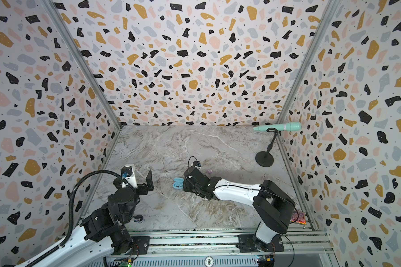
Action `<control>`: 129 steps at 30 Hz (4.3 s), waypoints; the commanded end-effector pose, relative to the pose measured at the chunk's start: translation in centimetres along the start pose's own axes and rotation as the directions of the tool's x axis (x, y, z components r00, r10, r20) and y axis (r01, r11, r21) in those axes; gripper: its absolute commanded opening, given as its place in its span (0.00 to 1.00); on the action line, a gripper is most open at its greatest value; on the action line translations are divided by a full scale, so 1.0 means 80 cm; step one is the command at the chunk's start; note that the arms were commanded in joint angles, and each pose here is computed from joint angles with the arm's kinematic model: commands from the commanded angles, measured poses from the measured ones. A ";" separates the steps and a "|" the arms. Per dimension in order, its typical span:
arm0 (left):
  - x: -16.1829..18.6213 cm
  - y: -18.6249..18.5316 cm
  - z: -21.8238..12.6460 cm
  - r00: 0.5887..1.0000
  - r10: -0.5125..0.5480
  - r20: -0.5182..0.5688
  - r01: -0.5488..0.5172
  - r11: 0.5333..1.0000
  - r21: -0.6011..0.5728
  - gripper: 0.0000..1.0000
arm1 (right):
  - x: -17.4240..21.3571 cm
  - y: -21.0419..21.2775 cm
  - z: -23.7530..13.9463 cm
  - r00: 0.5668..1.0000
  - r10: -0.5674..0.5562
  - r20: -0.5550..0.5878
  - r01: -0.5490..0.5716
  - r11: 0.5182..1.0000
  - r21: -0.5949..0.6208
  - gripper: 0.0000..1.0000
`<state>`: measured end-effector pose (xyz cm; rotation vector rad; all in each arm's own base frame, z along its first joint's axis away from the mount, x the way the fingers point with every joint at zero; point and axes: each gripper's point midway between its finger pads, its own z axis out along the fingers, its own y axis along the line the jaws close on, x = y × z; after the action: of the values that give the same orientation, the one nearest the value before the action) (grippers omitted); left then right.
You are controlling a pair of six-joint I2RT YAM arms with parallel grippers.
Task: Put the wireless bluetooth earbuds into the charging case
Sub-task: 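Lift the earbud with the right gripper toward the case while the left arm draws back, then carry the held earbud over the open light-blue case with the right gripper, then lower the earbud into the empty case slot with the right gripper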
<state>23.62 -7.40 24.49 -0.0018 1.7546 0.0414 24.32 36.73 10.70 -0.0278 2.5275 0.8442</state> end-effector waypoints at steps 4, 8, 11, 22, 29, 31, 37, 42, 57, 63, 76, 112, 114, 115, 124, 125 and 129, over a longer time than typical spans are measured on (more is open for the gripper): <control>-0.008 0.001 -0.001 0.999 -0.030 0.040 0.029 1.000 0.006 1.00 | -0.010 0.017 0.002 1.000 -0.023 0.016 0.023 1.000 -0.001 0.18; -0.008 0.001 -0.002 0.999 -0.030 0.040 0.030 0.999 0.010 1.00 | -0.010 0.021 0.007 1.000 -0.027 0.013 0.027 1.000 -0.003 0.18; -0.008 0.001 -0.002 0.999 -0.034 0.043 0.033 0.999 0.012 1.00 | -0.011 0.024 0.011 1.000 -0.028 0.012 0.028 1.000 -0.001 0.18; -0.009 0.000 -0.003 0.998 -0.039 0.046 0.038 0.999 0.020 1.00 | -0.014 0.027 0.029 0.999 -0.034 0.011 0.033 0.999 0.024 0.18; -0.008 -0.004 -0.002 0.998 -0.036 0.043 0.034 0.999 0.038 1.00 | -0.017 0.034 0.038 0.999 -0.035 0.019 0.034 0.999 0.029 0.18; -0.006 -0.009 -0.002 0.999 -0.029 0.039 0.027 0.998 0.059 1.00 | -0.016 0.035 0.041 0.999 -0.036 0.016 0.036 0.999 0.033 0.18; -0.003 -0.020 -0.001 0.999 -0.018 0.028 0.014 0.994 0.104 1.00 | -0.012 0.035 0.050 0.999 -0.040 0.002 0.040 0.998 0.037 0.18; -0.001 -0.025 -0.001 1.000 -0.009 0.022 0.006 0.993 0.119 1.00 | -0.011 0.036 0.055 0.999 -0.040 -0.001 0.040 0.998 0.039 0.18; 0.002 -0.033 0.001 1.000 0.006 0.011 -0.007 0.989 0.146 1.00 | -0.011 0.039 0.073 0.999 -0.040 -0.009 0.040 0.998 0.045 0.18; 0.005 -0.041 0.002 1.000 0.023 -0.002 -0.022 0.984 0.175 1.00 | -0.010 0.039 0.079 0.999 -0.034 -0.014 0.035 0.998 0.046 0.18; 0.009 -0.049 0.003 0.999 0.039 -0.017 -0.035 0.979 0.201 1.00 | -0.008 0.039 0.082 0.999 -0.034 -0.018 0.034 0.998 0.044 0.18; 0.013 -0.057 0.003 0.998 0.056 -0.030 -0.048 0.971 0.233 1.00 | -0.005 0.039 0.092 0.999 -0.029 -0.022 0.030 0.999 0.046 0.17; 0.014 -0.057 0.003 0.998 0.057 -0.032 -0.049 0.971 0.232 1.00 | -0.006 0.040 0.091 0.999 -0.027 -0.020 0.028 0.999 0.043 0.17; 0.014 -0.057 0.003 0.998 0.059 -0.032 -0.049 0.971 0.232 1.00 | -0.006 0.040 0.090 0.999 -0.027 -0.019 0.028 0.999 0.042 0.16; 0.015 -0.059 0.003 0.997 0.061 -0.035 -0.051 0.971 0.234 1.00 | -0.010 0.041 0.090 1.000 -0.014 -0.003 0.014 0.999 0.048 0.17; 0.015 -0.059 0.004 0.997 0.062 -0.036 -0.052 0.971 0.235 1.00 | -0.010 0.042 0.090 1.000 -0.014 -0.003 0.014 0.999 0.046 0.17; 0.015 -0.059 0.004 0.997 0.064 -0.037 -0.053 0.970 0.237 1.00 | -0.011 0.040 0.092 1.000 -0.009 0.002 0.009 0.998 0.056 0.16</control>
<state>23.60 -12.09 22.27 0.2400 1.8185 -0.1111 27.17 42.69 6.35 -0.0409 2.5802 0.7528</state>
